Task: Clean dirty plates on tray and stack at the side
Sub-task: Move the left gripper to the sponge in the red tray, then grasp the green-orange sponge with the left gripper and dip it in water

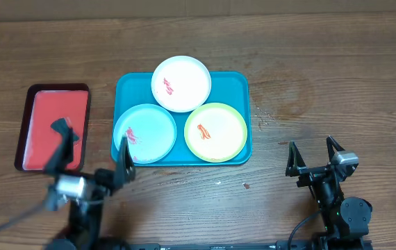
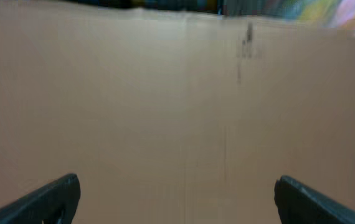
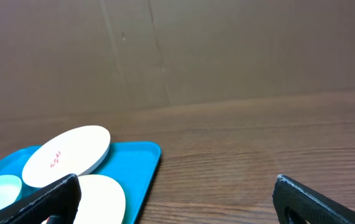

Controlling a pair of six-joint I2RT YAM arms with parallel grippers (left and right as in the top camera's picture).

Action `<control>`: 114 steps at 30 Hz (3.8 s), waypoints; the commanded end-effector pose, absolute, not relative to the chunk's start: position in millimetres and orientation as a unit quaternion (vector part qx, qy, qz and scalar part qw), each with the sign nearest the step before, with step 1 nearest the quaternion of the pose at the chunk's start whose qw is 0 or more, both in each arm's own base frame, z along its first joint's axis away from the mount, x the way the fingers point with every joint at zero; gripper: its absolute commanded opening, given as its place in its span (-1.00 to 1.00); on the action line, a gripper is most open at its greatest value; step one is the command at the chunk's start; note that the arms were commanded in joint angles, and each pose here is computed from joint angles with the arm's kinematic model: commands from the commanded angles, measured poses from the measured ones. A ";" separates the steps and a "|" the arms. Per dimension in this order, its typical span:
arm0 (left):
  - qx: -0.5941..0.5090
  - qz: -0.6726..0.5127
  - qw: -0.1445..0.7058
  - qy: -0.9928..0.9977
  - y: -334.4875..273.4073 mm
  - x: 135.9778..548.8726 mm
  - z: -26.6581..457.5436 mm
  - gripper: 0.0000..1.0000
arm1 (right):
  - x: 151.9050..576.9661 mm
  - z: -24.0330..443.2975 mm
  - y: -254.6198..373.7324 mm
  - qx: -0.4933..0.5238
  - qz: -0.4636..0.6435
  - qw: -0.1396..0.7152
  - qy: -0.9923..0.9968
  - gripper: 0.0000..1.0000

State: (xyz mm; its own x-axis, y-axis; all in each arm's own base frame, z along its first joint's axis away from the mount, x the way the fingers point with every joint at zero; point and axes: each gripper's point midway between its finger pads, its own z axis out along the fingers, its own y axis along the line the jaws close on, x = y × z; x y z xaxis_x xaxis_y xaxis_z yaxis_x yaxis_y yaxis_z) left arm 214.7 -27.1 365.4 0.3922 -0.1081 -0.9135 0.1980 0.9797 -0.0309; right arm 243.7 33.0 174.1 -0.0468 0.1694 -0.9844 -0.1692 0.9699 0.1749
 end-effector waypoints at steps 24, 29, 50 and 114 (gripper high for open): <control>-0.363 0.104 0.331 0.865 125.1 358.9 293.3 1.00 | 244.0 172.3 32.2 0.000 0.120 0.692 0.712 1.00; -0.459 0.082 0.285 0.837 162.7 360.8 256.7 0.99 | 244.0 172.3 32.2 0.000 0.120 0.692 0.712 1.00; -0.443 0.064 0.017 0.894 182.8 365.1 63.4 0.94 | 244.0 172.3 32.2 0.000 0.120 0.692 0.712 1.00; -0.427 -0.130 -0.082 0.891 164.7 348.1 -7.3 1.00 | 244.0 172.3 32.2 0.000 0.120 0.692 0.712 1.00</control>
